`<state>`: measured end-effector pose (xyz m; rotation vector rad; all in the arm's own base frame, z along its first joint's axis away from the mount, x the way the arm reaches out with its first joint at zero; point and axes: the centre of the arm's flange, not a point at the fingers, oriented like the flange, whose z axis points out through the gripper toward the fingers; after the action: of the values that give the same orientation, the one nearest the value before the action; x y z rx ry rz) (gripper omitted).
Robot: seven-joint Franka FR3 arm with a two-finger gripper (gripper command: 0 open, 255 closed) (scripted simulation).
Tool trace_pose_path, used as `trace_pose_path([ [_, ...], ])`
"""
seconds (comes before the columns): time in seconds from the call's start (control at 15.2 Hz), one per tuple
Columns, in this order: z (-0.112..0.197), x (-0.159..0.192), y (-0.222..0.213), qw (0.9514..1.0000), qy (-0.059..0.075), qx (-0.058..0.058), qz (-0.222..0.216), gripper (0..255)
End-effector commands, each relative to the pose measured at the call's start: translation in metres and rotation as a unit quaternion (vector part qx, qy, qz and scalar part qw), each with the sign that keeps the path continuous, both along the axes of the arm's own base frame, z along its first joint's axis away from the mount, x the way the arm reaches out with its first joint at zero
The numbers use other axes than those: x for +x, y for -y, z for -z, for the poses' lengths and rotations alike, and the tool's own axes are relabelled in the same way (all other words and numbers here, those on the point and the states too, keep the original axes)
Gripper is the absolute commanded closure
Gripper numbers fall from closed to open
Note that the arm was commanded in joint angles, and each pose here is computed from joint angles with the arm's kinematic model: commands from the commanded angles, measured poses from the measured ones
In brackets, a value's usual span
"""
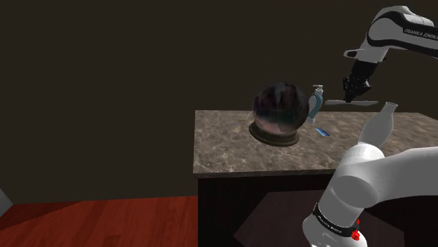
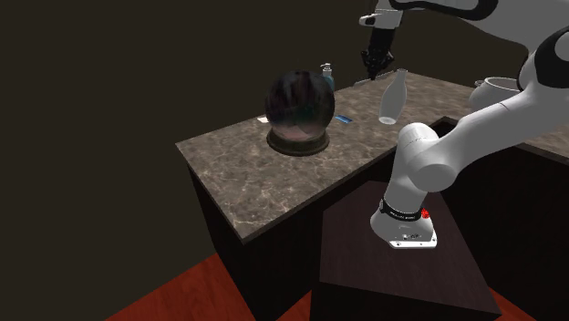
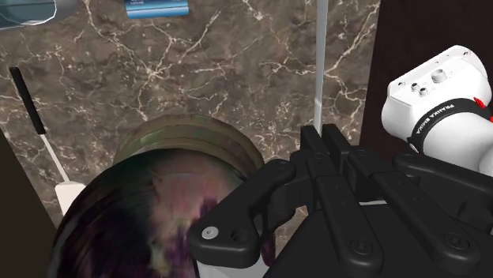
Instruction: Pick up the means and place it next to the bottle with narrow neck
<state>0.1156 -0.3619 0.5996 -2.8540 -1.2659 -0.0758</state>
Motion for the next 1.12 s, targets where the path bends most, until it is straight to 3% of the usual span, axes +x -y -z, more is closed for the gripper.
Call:
trace_pose_path([
  [0.0,0.012,0.0,0.0,1.0,0.0,0.0,0.0,255],
  [1.06,0.096,0.0,0.0,1.0,0.0,0.0,0.0,255],
])
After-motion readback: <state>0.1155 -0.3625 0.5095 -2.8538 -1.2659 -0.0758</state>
